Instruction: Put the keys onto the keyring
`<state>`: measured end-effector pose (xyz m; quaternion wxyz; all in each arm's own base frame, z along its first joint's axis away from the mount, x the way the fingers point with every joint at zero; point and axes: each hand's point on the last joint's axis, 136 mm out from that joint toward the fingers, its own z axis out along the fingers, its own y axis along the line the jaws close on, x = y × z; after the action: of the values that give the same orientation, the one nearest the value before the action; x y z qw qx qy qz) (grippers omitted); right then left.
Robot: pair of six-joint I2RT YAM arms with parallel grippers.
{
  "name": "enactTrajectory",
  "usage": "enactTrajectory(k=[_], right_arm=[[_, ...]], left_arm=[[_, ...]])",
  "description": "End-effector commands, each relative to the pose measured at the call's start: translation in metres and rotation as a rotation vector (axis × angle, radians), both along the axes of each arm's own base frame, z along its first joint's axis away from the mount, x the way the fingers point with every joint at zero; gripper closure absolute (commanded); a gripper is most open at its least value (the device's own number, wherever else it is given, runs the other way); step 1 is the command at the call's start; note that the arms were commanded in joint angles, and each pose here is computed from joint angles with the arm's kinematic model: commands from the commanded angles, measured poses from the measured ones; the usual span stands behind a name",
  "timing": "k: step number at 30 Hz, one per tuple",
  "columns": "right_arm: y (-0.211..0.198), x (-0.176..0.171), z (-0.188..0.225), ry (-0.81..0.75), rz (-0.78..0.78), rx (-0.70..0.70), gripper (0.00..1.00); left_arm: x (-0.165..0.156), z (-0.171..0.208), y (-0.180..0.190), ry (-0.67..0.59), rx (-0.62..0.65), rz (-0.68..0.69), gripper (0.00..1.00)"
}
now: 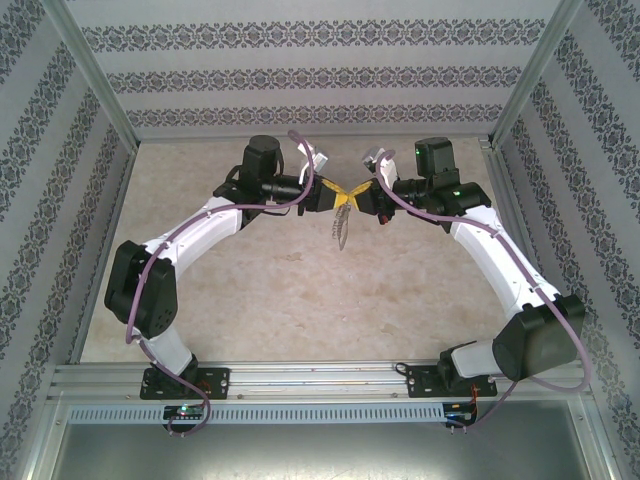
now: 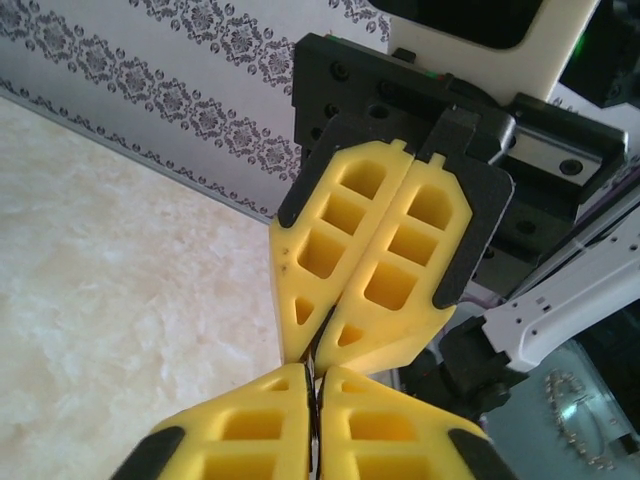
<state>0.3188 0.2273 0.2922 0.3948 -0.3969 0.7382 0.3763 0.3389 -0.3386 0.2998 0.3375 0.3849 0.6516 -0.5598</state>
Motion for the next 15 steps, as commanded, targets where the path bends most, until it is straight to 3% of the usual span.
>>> enactTrajectory(k=[1,9,13,15], right_arm=[[0.004,-0.001,0.018,-0.061,0.030,0.031,1.00],[0.005,0.001,0.019,-0.060,0.021,0.050,1.00],[0.000,0.002,0.025,-0.081,-0.018,0.067,0.71],[-0.005,0.003,0.029,-0.103,-0.046,0.079,0.62]], left_arm=[[-0.009,0.006,-0.009,-0.042,-0.039,-0.063,0.99],[-0.008,0.007,-0.010,-0.040,-0.059,-0.054,1.00],[-0.005,0.009,-0.010,-0.049,-0.076,-0.038,1.00],[-0.003,0.009,-0.010,-0.057,-0.076,-0.019,1.00]])
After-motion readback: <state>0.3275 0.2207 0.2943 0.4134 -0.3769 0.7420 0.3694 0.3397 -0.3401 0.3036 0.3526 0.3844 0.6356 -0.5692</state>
